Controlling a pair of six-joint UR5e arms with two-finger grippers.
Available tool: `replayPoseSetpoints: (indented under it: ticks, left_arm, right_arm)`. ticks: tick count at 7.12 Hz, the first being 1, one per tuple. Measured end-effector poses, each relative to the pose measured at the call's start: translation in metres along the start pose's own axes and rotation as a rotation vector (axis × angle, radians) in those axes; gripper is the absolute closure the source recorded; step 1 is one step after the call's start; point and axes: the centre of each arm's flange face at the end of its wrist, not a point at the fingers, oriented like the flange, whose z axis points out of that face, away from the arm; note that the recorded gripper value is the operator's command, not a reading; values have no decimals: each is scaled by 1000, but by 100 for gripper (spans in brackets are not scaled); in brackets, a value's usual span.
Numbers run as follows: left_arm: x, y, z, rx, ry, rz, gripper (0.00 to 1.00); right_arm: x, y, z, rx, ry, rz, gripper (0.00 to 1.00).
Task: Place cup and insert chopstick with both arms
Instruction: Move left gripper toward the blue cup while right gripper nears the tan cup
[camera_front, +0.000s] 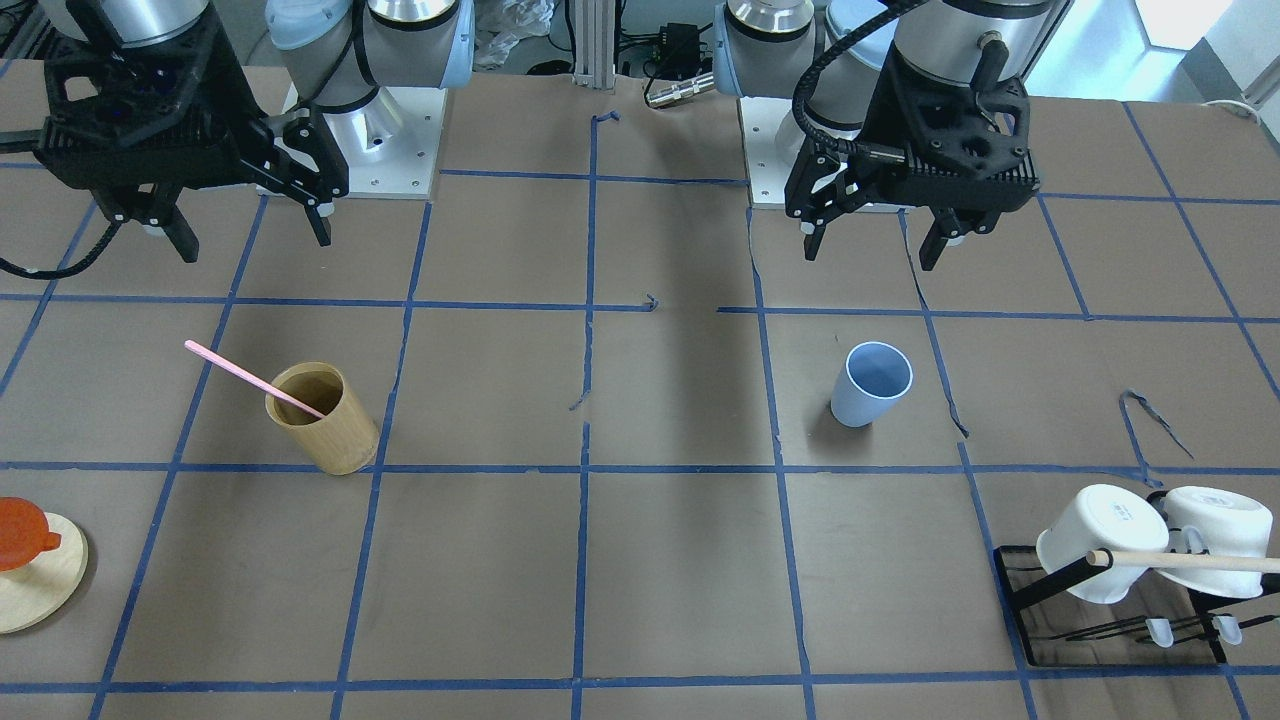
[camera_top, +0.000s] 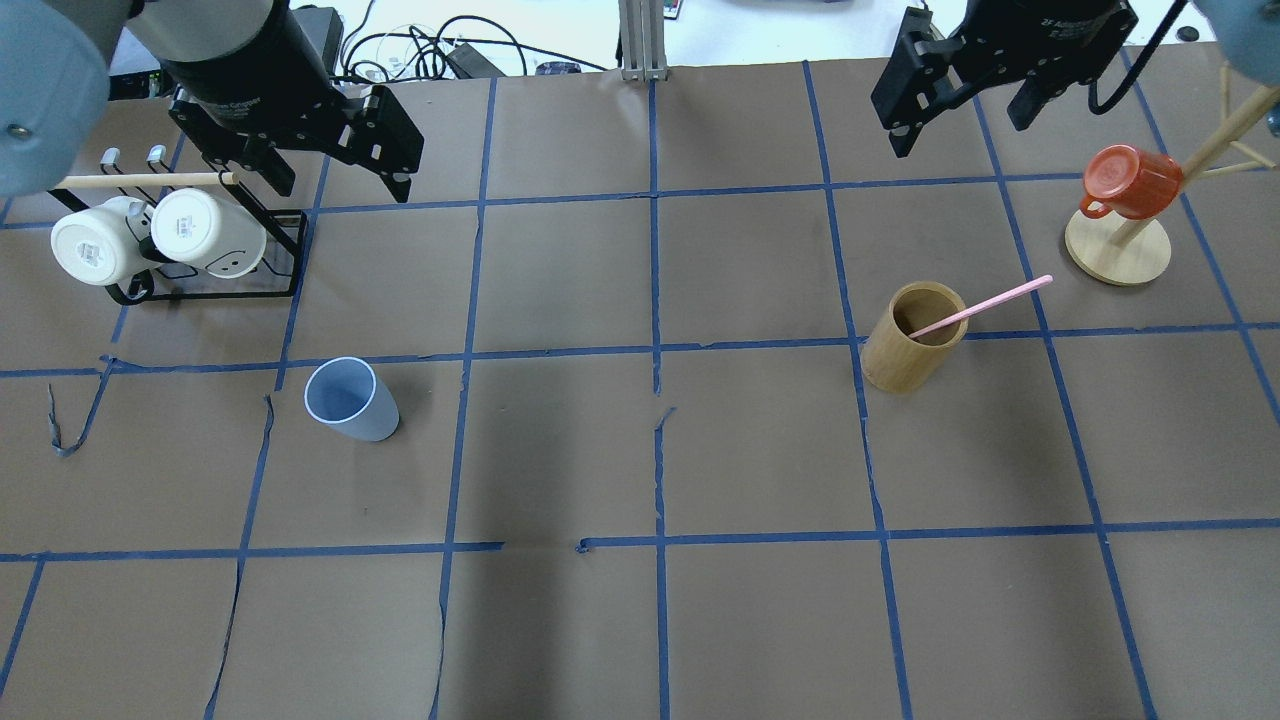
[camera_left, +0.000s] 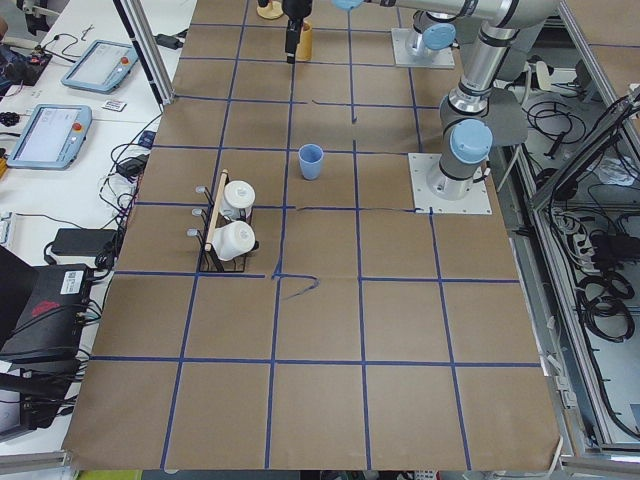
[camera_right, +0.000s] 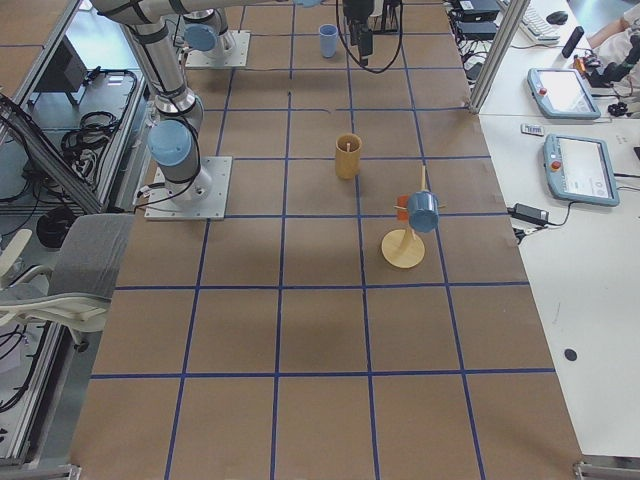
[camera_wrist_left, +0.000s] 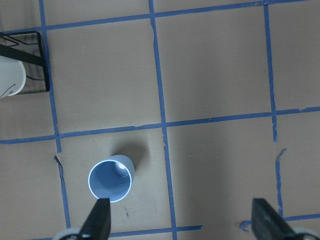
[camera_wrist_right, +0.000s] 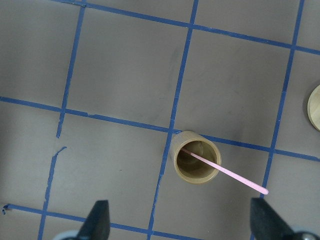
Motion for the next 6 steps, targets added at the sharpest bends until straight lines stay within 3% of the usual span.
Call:
replayPoseSetpoints:
  ticks: [6]
  left_arm:
    - [0,2,-3,4,-1,1,0]
  right_arm:
    - [-1,0,3,-5,-9,1,0]
